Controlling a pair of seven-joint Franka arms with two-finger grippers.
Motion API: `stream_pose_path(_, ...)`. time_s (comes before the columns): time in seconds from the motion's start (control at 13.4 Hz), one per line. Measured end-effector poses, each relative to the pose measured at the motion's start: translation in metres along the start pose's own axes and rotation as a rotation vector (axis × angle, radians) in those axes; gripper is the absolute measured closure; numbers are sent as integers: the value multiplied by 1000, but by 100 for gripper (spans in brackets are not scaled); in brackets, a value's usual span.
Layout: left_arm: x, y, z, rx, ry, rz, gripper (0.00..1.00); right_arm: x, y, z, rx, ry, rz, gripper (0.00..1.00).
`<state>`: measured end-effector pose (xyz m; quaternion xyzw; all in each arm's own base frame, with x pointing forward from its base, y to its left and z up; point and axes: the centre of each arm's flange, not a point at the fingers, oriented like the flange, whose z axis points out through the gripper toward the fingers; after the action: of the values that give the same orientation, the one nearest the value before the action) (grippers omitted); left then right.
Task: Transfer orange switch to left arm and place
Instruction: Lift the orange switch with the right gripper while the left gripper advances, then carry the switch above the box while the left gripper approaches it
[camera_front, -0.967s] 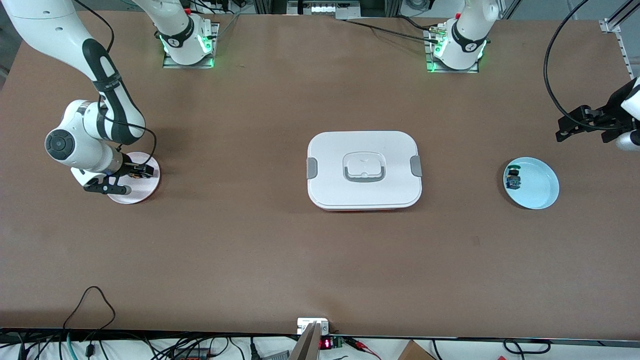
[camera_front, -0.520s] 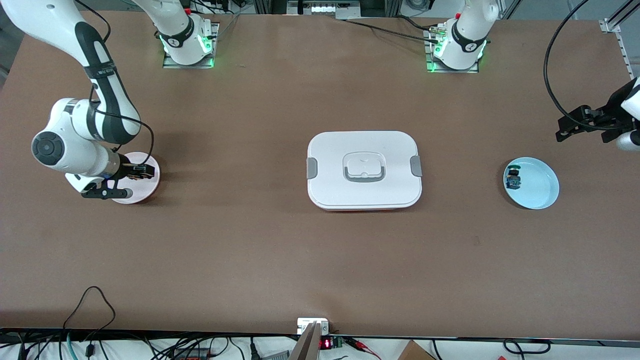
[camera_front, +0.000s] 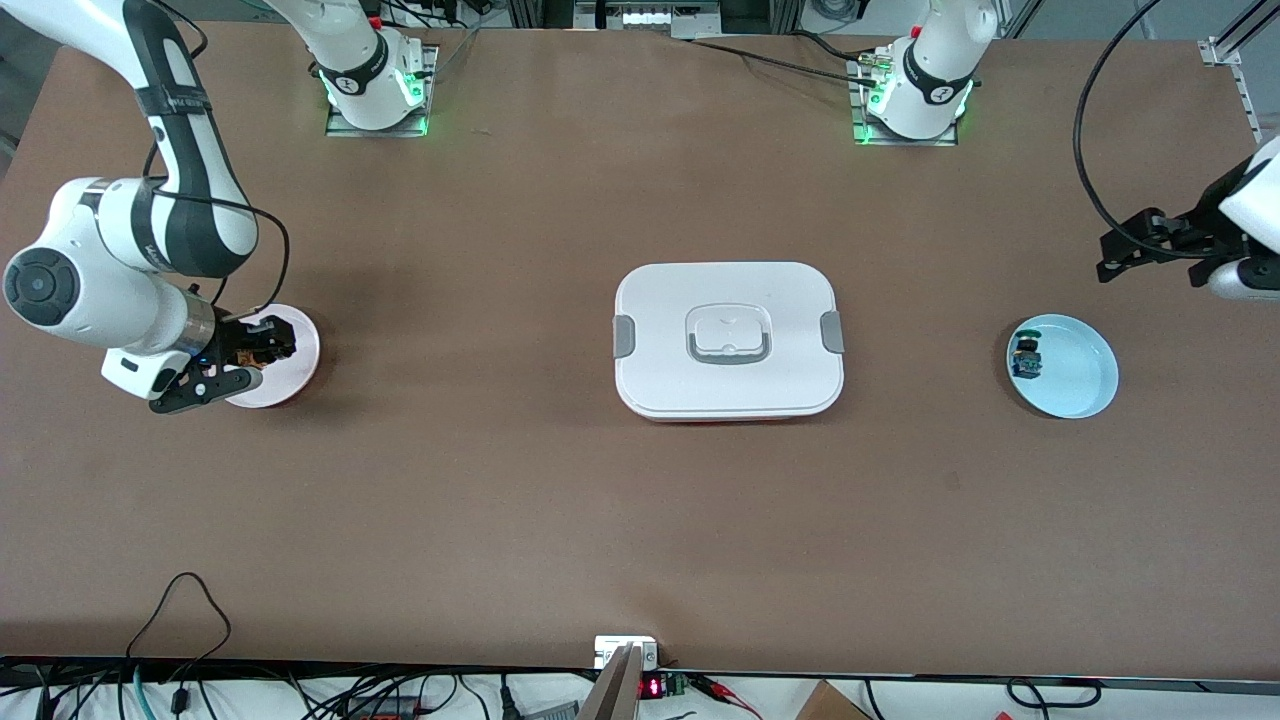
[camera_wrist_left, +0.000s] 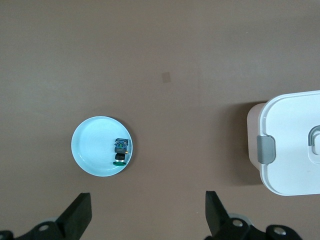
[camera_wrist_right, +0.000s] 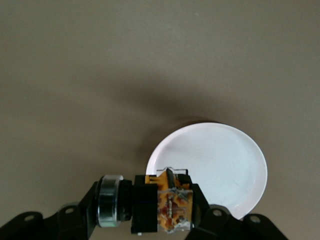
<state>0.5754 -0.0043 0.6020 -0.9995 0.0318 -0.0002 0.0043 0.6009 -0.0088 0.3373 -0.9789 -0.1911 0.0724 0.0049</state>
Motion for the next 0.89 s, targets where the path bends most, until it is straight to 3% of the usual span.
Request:
stream_pose_path(0.15,8,13,8,-4,-11,24,0,-1,-27,-32,32,-33,-111,27)
stream_pose_path(0.22,15,17,21,-7,-33,32,0,1,-44,-53,61,-24,-153,27)
stream_pose_path(0.59,49,33,102,-60,-160,50,0,13,-153,-147,201,90,-313,27)
stream_pose_path(0.74,53,19,115,-190,-189,-7,0,17,-204,-168,274,148,-387,27)
stream_pose_path(0.89,48,4,125,-444,-260,-62,0,21,-257,-189,322,241,-492,27)
